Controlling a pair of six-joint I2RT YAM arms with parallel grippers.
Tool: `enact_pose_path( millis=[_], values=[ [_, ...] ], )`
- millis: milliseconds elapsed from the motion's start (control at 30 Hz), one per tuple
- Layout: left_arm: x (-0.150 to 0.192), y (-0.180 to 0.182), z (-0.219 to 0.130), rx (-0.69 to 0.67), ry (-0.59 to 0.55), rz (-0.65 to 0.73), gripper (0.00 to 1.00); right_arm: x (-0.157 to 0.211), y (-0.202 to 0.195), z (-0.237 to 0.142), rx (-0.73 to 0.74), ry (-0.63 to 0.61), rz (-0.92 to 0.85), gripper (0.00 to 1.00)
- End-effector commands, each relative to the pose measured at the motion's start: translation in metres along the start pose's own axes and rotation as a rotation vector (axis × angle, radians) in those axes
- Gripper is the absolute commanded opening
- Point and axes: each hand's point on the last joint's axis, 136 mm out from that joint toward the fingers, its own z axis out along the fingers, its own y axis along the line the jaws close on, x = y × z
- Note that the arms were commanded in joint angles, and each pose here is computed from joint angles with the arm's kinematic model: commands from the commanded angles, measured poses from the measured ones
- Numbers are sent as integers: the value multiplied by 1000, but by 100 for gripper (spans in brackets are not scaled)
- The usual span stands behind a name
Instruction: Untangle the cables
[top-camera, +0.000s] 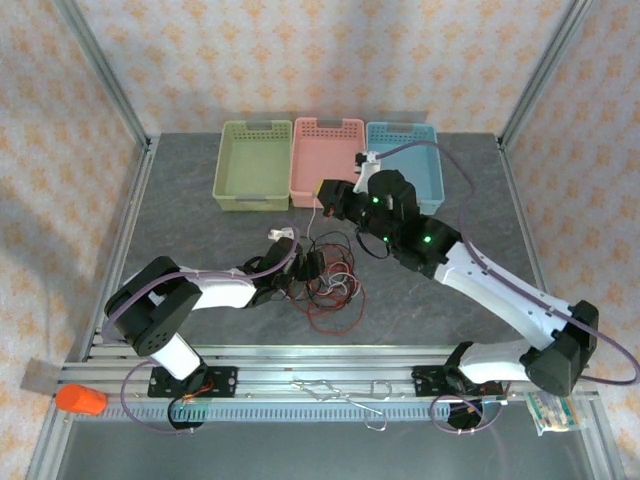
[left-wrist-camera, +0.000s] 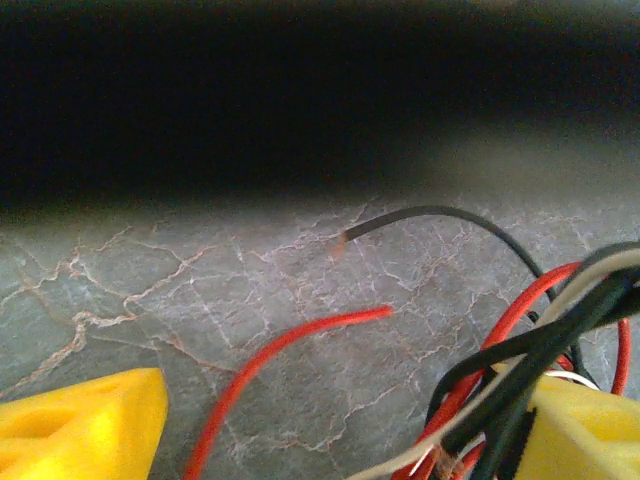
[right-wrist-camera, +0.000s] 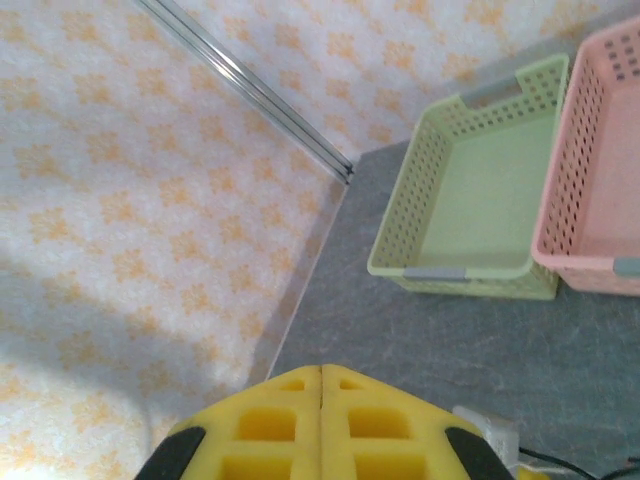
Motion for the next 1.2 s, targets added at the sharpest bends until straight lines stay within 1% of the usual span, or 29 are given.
enact_pose_path(
  millis=[0,200,267,300,433,767,1033,1167],
  values=[
    [-6,-3,2,-4,-29,-12,82,-36,22,-27,-28,-90,-72,0],
    [-1,0,5,-13,-16,-12,78,-67,32,-51,14,-171,-138,0],
    [1,1,6,-14,-12,-13,75,-76,32,-56,36,-193,-159,0],
    [2,2,6,-14,-9,-14,75,-85,37,-70,29,-224,-165,0],
    [7,3,7,-12,1,-17,71,-103,40,-88,61,-279,-193,0],
    [12,6,10,-18,11,-21,70,-147,55,-132,113,-414,-248,0],
    [14,8,10,-27,13,-18,70,-166,59,-160,142,-487,-259,0],
    [13,6,8,-20,14,-23,70,-169,55,-164,174,-499,-270,0]
  ],
)
